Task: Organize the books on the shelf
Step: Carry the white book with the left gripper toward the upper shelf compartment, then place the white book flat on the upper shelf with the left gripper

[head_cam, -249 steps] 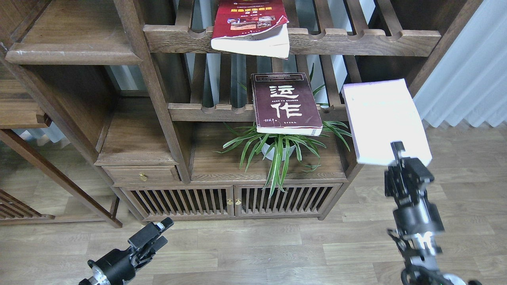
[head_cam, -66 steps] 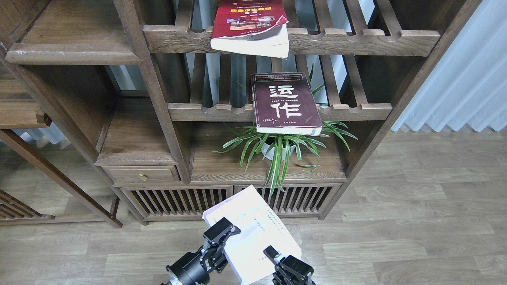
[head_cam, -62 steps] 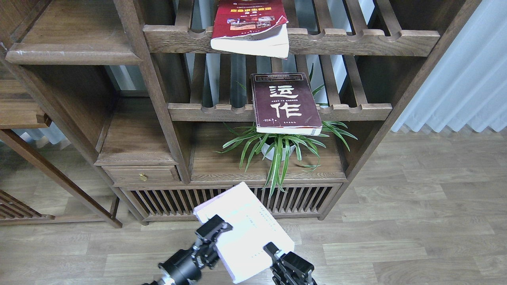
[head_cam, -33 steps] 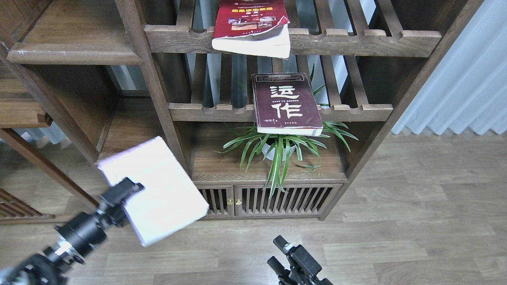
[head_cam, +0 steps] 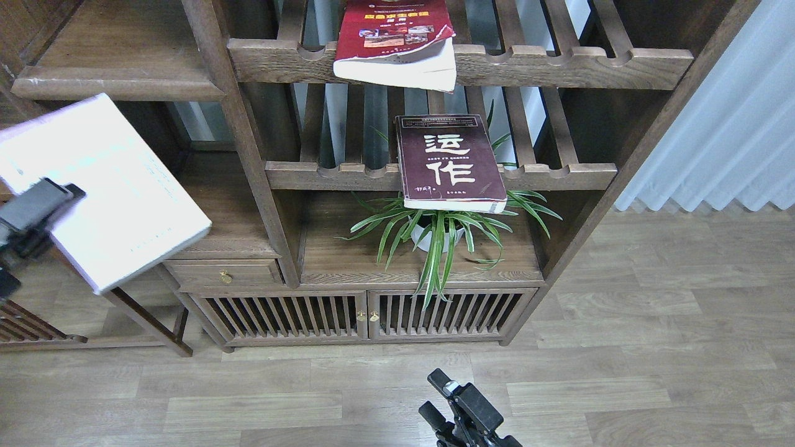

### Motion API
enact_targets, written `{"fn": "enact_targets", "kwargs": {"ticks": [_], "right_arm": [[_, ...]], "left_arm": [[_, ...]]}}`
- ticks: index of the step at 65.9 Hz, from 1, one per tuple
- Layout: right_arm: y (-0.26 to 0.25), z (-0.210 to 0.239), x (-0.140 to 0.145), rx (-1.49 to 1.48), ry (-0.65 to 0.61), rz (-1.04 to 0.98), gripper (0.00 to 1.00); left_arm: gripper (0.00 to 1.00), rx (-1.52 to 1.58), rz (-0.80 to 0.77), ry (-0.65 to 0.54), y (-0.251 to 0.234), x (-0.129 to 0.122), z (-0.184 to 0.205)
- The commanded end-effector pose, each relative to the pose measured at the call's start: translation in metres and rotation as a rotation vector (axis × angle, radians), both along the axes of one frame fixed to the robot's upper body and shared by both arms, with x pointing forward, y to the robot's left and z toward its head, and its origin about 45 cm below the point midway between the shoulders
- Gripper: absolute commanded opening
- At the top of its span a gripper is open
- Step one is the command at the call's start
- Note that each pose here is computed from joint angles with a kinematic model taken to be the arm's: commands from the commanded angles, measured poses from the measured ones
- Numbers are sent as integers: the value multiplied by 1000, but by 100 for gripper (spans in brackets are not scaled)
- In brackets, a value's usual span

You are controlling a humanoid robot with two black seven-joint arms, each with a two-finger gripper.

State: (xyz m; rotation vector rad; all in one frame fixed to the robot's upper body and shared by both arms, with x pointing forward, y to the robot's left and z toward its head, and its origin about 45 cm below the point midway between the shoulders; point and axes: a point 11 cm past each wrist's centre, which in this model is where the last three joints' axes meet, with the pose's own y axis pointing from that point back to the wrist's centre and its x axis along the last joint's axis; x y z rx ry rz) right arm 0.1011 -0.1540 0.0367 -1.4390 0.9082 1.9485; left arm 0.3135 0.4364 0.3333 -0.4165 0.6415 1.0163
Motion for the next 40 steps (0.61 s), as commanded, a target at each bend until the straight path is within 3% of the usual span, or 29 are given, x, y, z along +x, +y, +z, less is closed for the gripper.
{"fn": "enact_targets", "kwargs": {"ticks": [1,23,40], "right_arm": [[1,0,0,2,0,-1,100],[-1,-1,-1,0,4,-5,100],[-1,-1,-2,-1,6,-4,100]], "left_arm": [[6,154,11,-70,12,25,37],[6,329,96,-253,16,81,118],[6,466,147,-260,5,121,135]]}}
